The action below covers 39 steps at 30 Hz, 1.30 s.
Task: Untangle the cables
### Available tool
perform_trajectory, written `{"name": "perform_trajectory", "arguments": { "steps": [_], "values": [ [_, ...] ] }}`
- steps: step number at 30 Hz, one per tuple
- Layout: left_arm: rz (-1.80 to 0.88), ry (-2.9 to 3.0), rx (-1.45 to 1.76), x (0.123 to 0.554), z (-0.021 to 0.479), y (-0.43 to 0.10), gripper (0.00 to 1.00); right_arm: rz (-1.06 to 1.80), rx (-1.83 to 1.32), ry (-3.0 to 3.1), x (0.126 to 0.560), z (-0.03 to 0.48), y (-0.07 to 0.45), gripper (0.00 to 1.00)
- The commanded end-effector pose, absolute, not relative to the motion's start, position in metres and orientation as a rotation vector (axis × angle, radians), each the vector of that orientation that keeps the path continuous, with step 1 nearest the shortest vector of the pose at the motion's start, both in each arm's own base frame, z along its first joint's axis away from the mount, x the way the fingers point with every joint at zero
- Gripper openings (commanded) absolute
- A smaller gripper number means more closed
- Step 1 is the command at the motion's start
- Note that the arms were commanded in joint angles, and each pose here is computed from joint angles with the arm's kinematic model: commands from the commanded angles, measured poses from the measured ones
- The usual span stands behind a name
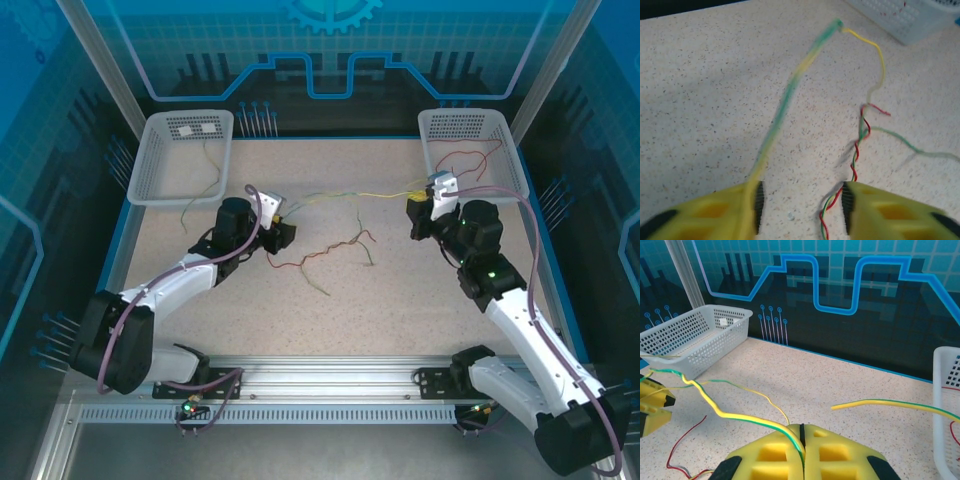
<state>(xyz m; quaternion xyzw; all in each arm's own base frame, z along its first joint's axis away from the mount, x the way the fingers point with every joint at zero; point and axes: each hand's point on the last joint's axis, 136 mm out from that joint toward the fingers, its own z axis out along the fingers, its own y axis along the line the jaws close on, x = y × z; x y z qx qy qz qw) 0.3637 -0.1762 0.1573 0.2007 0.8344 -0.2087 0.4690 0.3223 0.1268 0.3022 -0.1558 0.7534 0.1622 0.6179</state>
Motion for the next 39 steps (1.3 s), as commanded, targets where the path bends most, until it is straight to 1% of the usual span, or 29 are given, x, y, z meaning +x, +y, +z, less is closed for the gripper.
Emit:
{"name": "perform_trajectory", "arguments": {
  "steps": [1,2,3,7,11,12,13,16,18,23,24,25,26,28,29,30,33,34,37,39],
  "values": [
    [-0.532,1.936,0.519,0.371,0.192,-0.185,0.17,0.367,-0.35,1.708,0.327,0.316,0.125,0.0],
    [-0.527,1.93,0.511,0.371,0.195,-0.184,0.03,0.358,-0.349,1.716,0.328,0.314,0.124,0.0],
    [-0.517,1.923,0.506,0.372,0.199,-0.183,0.0,0.349,-0.338,1.725,0.33,0.312,0.122,0.0],
    [-0.479,1.882,0.487,0.374,0.22,-0.177,0.0,0.266,-0.262,1.763,0.339,0.308,0.107,0.0],
    [-0.433,1.793,0.442,0.376,0.259,-0.169,0.0,0.149,-0.196,1.831,0.355,0.298,0.09,0.0],
    [-0.434,1.768,0.451,0.375,0.269,-0.17,0.0,0.131,-0.194,1.869,0.358,0.287,0.088,0.0],
    [-0.432,1.753,0.454,0.375,0.276,-0.17,0.0,0.125,-0.187,1.867,0.363,0.296,0.087,0.0],
    [-0.424,1.711,0.449,0.374,0.295,-0.169,0.0,0.106,-0.17,1.914,0.374,0.287,0.083,0.0],
    [-0.414,1.699,0.461,0.373,0.3,-0.169,0.0,0.117,-0.168,1.936,0.377,0.283,0.085,0.32],
    [-0.316,1.777,0.476,0.377,0.29,-0.162,0.0,0.099,-0.152,1.919,0.366,0.295,0.078,0.59],
    [-0.292,1.791,0.49,0.376,0.286,-0.161,0.0,0.082,-0.139,1.9,0.36,0.304,0.073,0.63],
    [-0.259,1.803,0.501,0.376,0.283,-0.16,0.0,0.061,-0.118,1.886,0.354,0.311,0.067,0.65],
    [-0.208,1.821,0.506,0.377,0.28,-0.158,0.0,0.031,-0.093,1.871,0.348,0.319,0.06,0.78],
    [-0.133,1.859,0.542,0.377,0.272,-0.158,0.0,-0.005,-0.078,1.81,0.332,0.342,0.05,0.96],
    [-0.093,1.872,0.549,0.378,0.269,-0.158,0.0,-0.017,-0.086,1.779,0.325,0.353,0.048,1.0],
    [-0.066,1.884,0.556,0.378,0.266,-0.158,0.0,-0.021,-0.108,1.728,0.315,0.368,0.049,1.0],
    [-0.049,1.898,0.597,0.377,0.263,-0.168,0.0,0.042,-0.385,1.565,0.289,0.397,0.088,1.0],
    [-0.048,1.897,0.605,0.376,0.263,-0.17,0.0,0.05,-0.433,1.522,0.283,0.405,0.098,1.0],
    [-0.03,1.885,0.613,0.376,0.266,-0.176,0.0,0.048,-0.491,1.527,0.281,0.419,0.116,1.0],
    [-0.019,1.895,0.615,0.377,0.265,-0.177,0.0,-0.022,-0.528,1.582,0.286,0.42,0.123,1.0]
  ]
}}
